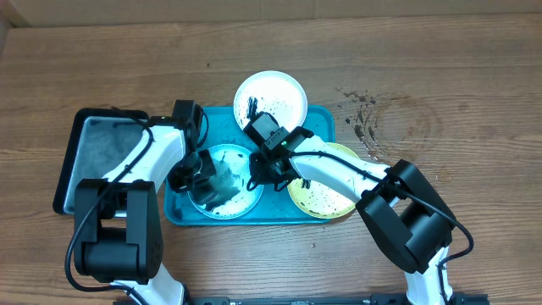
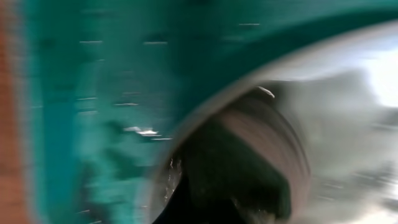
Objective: Clean dirty plates on tray and stack at the side
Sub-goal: 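Hold the plate with the right gripper while the left sponge scrubs it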
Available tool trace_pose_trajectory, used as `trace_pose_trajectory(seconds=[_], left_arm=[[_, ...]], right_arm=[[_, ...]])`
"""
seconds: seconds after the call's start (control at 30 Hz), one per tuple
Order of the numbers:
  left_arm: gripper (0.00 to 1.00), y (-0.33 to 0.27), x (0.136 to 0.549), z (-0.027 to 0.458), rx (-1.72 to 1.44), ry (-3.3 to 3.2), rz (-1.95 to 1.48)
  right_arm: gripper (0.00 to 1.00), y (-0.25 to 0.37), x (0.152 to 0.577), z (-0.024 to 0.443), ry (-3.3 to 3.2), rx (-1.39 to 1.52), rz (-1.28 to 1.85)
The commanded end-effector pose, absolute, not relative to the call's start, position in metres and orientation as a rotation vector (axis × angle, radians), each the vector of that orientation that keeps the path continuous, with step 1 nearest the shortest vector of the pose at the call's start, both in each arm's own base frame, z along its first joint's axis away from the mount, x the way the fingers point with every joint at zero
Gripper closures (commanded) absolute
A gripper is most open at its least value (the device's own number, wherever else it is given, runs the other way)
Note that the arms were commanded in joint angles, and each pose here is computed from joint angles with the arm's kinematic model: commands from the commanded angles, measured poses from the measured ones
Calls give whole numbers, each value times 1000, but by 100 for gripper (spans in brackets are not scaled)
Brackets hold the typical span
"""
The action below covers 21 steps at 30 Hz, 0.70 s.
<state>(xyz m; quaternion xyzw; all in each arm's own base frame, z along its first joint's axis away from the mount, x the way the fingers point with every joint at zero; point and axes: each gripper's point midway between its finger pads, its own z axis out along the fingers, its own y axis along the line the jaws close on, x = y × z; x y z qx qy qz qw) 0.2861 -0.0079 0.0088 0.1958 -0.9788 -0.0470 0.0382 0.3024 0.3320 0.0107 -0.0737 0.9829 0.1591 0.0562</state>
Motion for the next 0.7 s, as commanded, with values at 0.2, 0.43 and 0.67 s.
trace_pose_trajectory(seconds=[0.2, 0.43, 0.67], left_arm=[[96, 34, 302, 53, 647, -2990, -480], [96, 25, 353, 156, 832, -3222, -264], [96, 77, 354, 212, 1146, -3286, -210]], right_arm=[[96, 329, 307, 9, 2968, -221, 444], [96, 342, 316, 37, 2871, -446, 471], [96, 342, 338, 103, 2714, -563, 303]])
